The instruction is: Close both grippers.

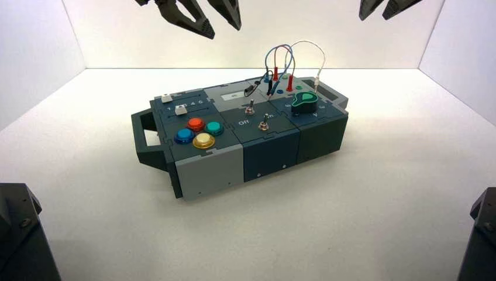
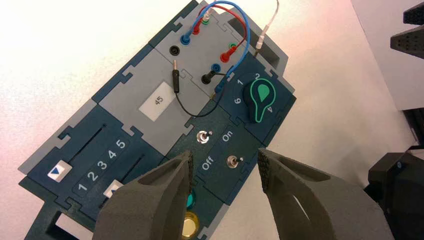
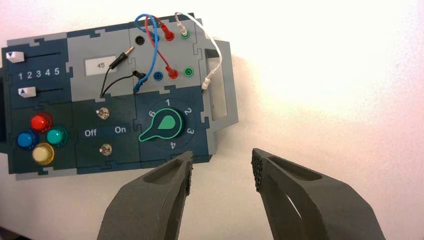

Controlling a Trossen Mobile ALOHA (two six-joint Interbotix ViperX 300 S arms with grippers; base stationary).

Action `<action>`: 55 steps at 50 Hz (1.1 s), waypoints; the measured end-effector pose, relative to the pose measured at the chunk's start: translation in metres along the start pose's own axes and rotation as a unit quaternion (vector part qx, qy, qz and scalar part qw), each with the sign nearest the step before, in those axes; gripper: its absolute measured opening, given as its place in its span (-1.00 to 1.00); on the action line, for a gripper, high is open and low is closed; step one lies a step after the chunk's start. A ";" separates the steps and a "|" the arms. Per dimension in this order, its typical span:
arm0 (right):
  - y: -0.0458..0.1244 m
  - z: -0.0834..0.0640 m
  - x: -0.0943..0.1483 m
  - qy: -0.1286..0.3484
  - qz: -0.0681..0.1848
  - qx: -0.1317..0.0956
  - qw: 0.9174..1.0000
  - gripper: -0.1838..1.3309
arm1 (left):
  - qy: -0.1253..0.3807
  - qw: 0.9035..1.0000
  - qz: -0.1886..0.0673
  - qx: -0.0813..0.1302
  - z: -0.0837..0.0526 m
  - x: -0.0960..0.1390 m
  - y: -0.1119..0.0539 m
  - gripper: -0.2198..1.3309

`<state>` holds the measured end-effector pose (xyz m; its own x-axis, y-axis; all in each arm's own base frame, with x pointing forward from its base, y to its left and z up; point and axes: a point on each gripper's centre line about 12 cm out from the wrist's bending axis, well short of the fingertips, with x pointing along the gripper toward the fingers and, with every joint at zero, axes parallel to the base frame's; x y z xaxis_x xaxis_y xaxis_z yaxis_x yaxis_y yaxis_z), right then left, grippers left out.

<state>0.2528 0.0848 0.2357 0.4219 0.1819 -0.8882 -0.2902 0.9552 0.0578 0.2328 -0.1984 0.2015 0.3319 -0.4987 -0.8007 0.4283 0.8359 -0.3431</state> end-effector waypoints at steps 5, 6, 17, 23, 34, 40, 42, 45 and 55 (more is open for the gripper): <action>0.000 0.000 0.000 0.000 0.001 0.001 1.000 0.75 | 0.000 1.000 0.000 0.000 0.000 0.000 0.000 0.83; 0.000 0.000 0.001 0.001 0.000 -0.001 1.000 0.75 | -0.001 1.000 0.000 0.000 0.000 0.000 0.000 0.83; 0.000 0.000 0.001 0.002 0.000 -0.001 1.000 0.75 | -0.001 1.000 0.000 0.000 0.001 0.000 0.000 0.83; 0.000 0.000 0.002 0.003 -0.001 -0.001 1.000 0.75 | 0.000 1.000 0.000 0.000 0.000 0.001 0.000 0.83; 0.000 0.000 0.002 0.005 -0.001 -0.001 1.000 0.75 | 0.002 1.000 0.001 0.000 -0.001 0.002 0.000 0.83; 0.000 -0.001 0.003 0.005 -0.001 -0.001 1.000 0.75 | 0.001 1.000 0.001 0.000 0.000 0.002 0.000 0.83; 0.000 -0.001 0.002 0.005 -0.001 -0.001 1.000 0.74 | 0.002 1.000 0.001 -0.001 0.000 0.002 0.001 0.80; 0.000 0.000 0.002 0.004 -0.001 -0.001 1.000 0.62 | 0.003 1.000 0.002 0.001 0.000 0.002 0.001 0.72; 0.000 -0.001 0.003 0.005 -0.001 -0.006 1.000 -0.98 | 0.004 1.000 0.001 0.003 0.000 0.003 0.001 -0.96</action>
<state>0.2532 0.0848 0.2330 0.4130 0.1780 -0.8931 -0.2994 0.9527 0.0515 0.2339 -0.1991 0.1989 0.3272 -0.4947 -0.8051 0.4322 0.8360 -0.3380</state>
